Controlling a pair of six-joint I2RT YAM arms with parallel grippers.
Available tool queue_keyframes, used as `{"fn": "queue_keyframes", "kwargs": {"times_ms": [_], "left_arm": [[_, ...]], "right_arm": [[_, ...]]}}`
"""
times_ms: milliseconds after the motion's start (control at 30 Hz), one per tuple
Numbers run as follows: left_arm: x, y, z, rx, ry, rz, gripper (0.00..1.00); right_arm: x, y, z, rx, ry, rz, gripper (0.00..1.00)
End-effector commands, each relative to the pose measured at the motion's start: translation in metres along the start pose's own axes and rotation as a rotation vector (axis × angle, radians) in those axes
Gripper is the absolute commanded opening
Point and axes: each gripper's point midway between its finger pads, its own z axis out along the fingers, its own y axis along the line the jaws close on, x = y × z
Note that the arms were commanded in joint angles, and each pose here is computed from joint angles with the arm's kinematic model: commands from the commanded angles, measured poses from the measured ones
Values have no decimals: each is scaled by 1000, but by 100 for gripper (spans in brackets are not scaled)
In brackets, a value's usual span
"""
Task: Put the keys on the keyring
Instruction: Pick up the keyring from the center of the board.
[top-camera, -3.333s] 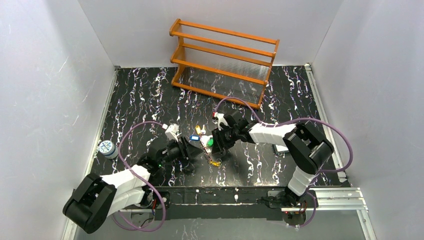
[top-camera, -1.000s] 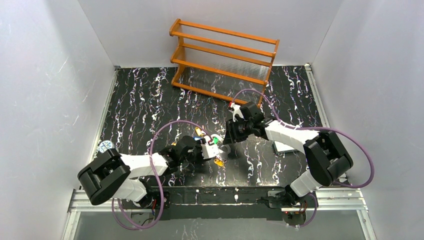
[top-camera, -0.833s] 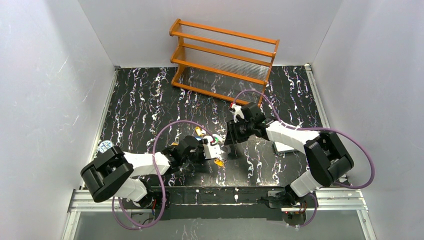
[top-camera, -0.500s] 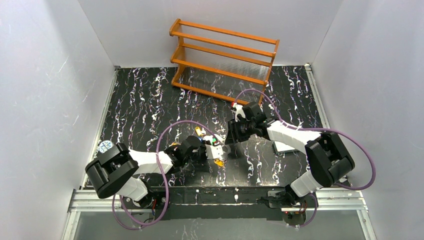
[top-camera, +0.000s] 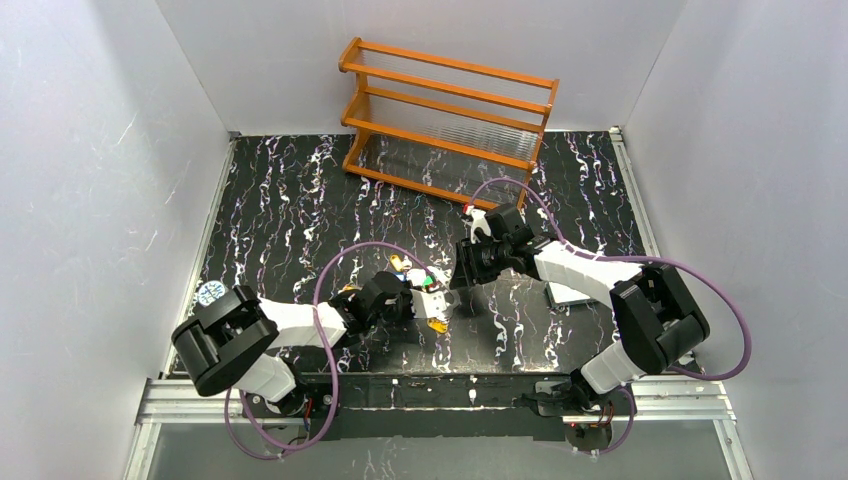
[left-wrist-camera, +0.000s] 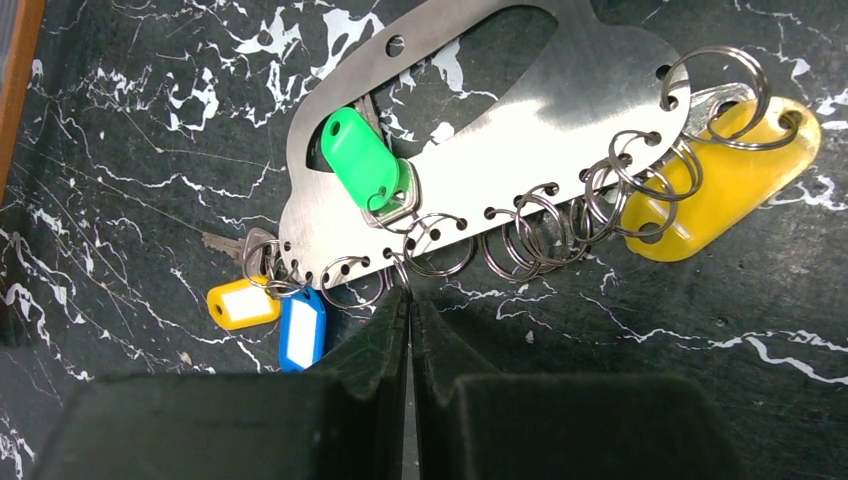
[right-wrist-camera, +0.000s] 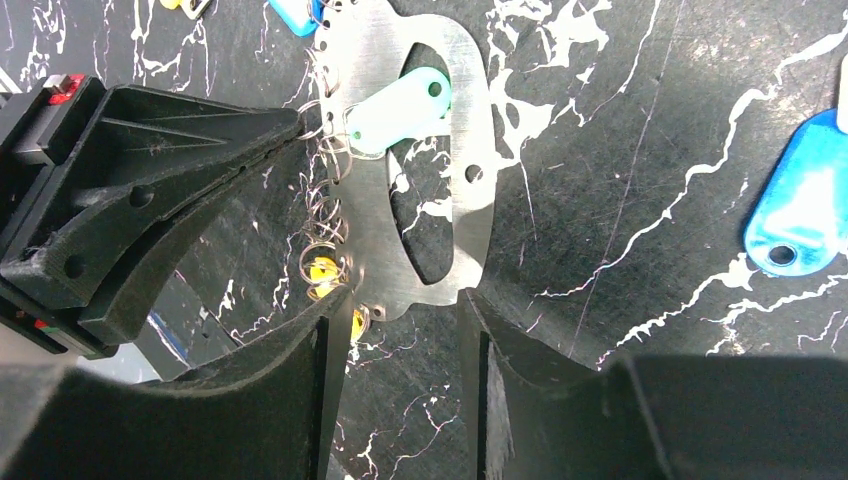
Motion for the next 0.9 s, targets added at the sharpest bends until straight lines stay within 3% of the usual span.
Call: {"fn": "queue_keyframes", "kwargs": {"times_ms": [0,433,600,867], "left_arm": [[-21,15,-7,-47,-61,-14,0],[-44,24,-25,-79,-135,-189,0],[-49,26,-30,-93,-143,-328,0],[-73,26,-45,-55,-228,-445,0]], "right_arm": [[-7,7,-7,-26,-28,-24,52],[-10,15,-11,-61,-44,-51,61],[-10,23,-14,-109,-53,-81,66],[-34,49,-43,-186,-222,-232,84]]}}
